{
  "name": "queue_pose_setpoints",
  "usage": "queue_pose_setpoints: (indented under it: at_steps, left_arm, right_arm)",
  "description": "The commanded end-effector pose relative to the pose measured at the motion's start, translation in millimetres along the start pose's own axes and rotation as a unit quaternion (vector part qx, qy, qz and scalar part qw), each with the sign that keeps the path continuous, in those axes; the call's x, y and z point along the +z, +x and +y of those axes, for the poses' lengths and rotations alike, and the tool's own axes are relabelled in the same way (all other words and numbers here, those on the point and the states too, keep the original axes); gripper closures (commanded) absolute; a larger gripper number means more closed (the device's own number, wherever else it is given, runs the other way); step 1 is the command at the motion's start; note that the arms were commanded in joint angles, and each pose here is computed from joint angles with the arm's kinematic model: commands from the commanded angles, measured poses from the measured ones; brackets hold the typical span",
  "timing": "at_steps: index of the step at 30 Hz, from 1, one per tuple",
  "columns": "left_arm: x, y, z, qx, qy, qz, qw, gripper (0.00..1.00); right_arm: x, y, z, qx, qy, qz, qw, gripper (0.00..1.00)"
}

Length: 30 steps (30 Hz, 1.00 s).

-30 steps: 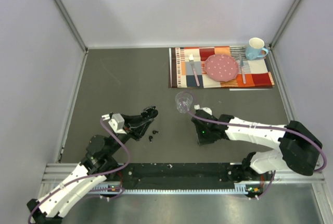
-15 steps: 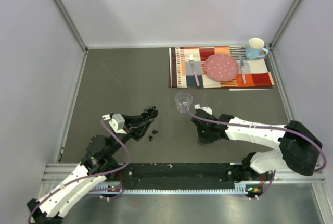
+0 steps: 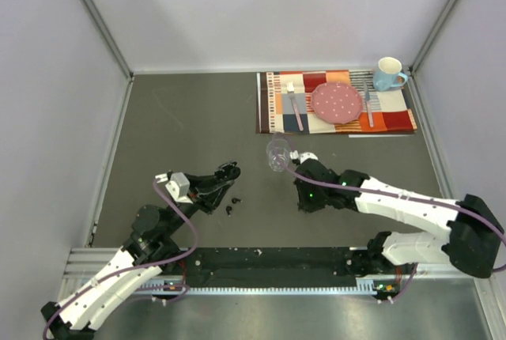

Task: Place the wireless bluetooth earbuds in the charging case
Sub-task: Pick up the earbud from the center of the board, then place the earbud in the charging case.

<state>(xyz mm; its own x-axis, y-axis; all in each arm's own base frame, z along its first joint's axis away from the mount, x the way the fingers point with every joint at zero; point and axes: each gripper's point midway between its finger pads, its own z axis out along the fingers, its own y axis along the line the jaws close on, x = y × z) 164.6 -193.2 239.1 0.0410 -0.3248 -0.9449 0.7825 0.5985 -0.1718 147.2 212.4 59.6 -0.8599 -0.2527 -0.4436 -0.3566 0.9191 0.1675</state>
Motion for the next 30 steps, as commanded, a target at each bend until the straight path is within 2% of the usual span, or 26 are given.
queue_pose_setpoints:
  at_steps: [1, 5, 10, 13, 14, 17, 25, 30]
  left_arm:
    - [1.8, -12.7, -6.3, 0.008, 0.016, -0.021, 1.0, 1.0]
    - [4.5, -13.1, -15.8, 0.019, 0.045, -0.015, 0.999, 1.0]
    - [10.2, -15.4, -24.6, 0.03, 0.071, -0.001, 0.997, 1.0]
    - [13.4, -15.5, -32.0, 0.033, 0.093, 0.006, 0.995, 1.0]
    - [14.6, -11.5, -35.0, 0.031, 0.104, 0.015, 0.994, 1.0]
    - [16.8, -10.0, -46.5, 0.035, 0.139, 0.028, 0.989, 1.0]
    - [17.4, -16.3, -72.5, 0.046, 0.218, 0.042, 0.974, 1.0]
    - [17.6, -18.0, -84.9, 0.051, 0.258, 0.053, 0.963, 1.0]
  right_arm:
    - [-42.4, -41.7, 35.7, -0.099, -0.093, -0.073, 0.988, 1.0]
    - [-84.5, -56.8, 63.5, -0.176, -0.183, -0.118, 0.96, 1.0]
    - [-153.4, -85.9, 80.4, -0.257, -0.24, -0.226, 0.908, 1.0]
    - [-193.0, -95.7, 95.7, -0.296, -0.282, -0.268, 0.872, 1.0]
    - [-211.3, -96.8, 105.2, -0.321, -0.309, -0.282, 0.85, 1.0]
    - [-234.3, -102.1, 117.6, -0.359, -0.336, -0.301, 0.817, 1.0]
    - [-238.6, -95.1, 141.8, -0.459, -0.366, -0.279, 0.76, 1.0]
    - [-236.6, -97.0, 148.6, -0.488, -0.359, -0.278, 0.745, 1.0]
